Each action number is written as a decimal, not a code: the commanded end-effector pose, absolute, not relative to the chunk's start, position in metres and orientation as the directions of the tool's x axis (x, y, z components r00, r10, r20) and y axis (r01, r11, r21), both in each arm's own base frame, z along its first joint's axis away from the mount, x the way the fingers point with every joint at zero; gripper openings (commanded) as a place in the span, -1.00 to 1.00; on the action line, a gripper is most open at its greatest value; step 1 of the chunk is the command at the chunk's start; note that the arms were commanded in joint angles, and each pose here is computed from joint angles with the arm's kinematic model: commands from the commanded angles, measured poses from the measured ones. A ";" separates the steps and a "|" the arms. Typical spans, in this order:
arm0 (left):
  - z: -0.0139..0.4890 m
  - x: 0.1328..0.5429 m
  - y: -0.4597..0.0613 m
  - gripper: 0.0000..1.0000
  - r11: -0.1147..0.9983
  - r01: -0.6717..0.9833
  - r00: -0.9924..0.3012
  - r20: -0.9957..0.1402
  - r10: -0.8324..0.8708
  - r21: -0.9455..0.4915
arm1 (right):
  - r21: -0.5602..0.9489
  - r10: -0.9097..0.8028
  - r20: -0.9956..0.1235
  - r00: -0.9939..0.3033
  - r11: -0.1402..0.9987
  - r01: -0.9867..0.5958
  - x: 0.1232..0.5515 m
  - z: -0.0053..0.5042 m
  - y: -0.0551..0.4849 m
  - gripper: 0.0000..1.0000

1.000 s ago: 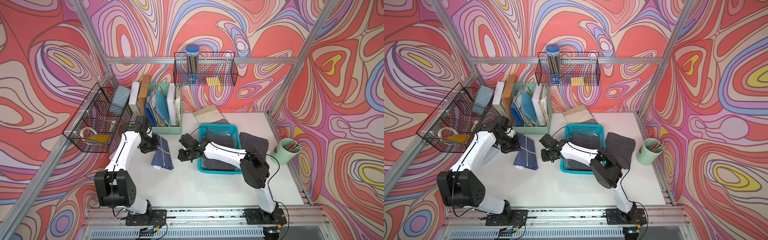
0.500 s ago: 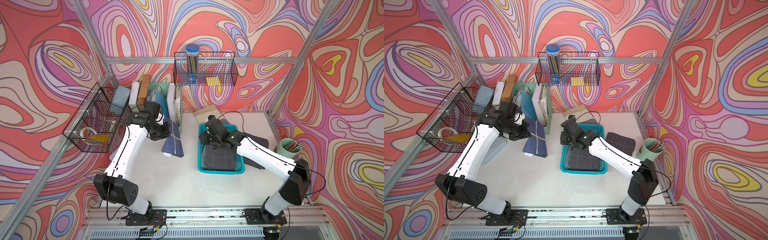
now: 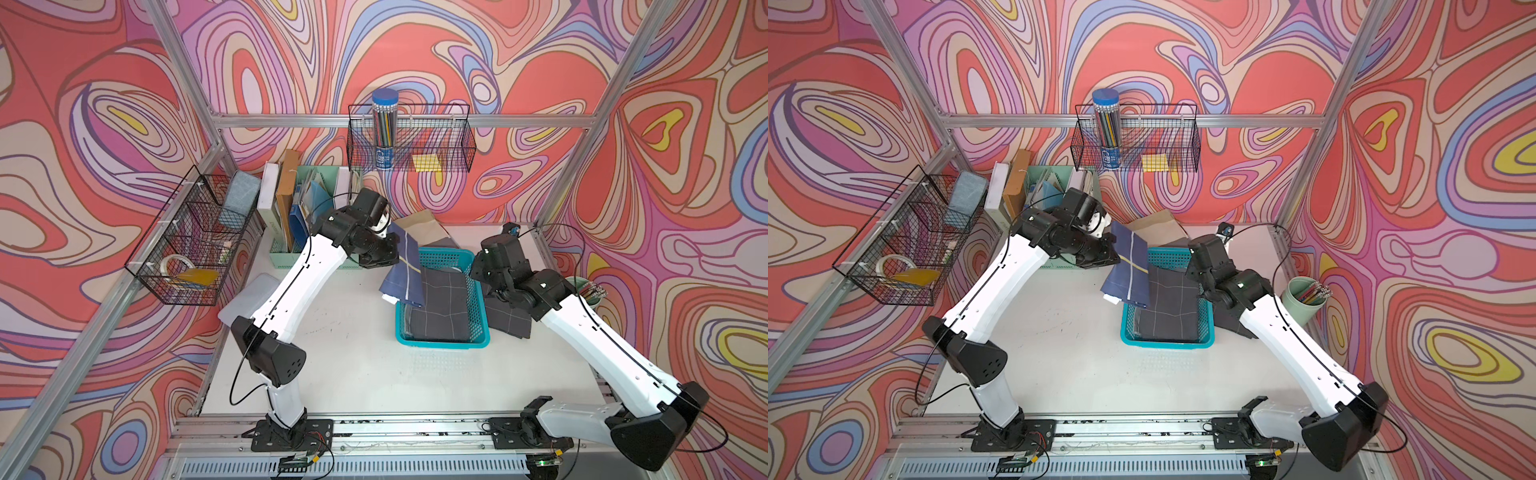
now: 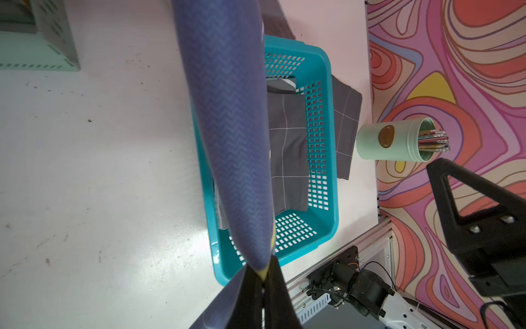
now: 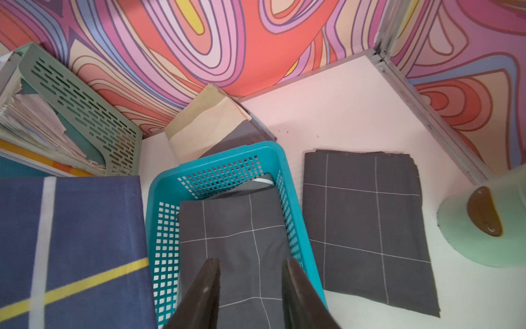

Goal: Put the folded pillowcase in the basket
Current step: Place the pillowcase in the basket.

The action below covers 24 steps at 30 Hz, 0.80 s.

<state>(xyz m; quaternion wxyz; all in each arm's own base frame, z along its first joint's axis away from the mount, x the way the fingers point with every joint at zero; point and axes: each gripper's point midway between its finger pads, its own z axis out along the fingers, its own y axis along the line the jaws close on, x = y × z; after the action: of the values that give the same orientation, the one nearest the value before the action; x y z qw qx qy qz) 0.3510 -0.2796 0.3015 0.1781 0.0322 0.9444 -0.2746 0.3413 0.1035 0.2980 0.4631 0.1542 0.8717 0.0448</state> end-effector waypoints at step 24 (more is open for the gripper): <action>0.090 0.351 -0.358 -0.95 0.861 0.019 -1.000 -0.023 0.009 -0.508 | 0.202 0.294 -0.817 -0.495 0.952 0.231 0.321 0.311 0.079 -0.24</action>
<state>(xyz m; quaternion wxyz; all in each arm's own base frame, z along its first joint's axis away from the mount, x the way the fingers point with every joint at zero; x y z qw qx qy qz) 0.3522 -0.3643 0.0897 -0.0023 -0.0290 0.9607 -0.2760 0.3248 0.0817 0.3103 0.4784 0.1569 0.8634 0.0318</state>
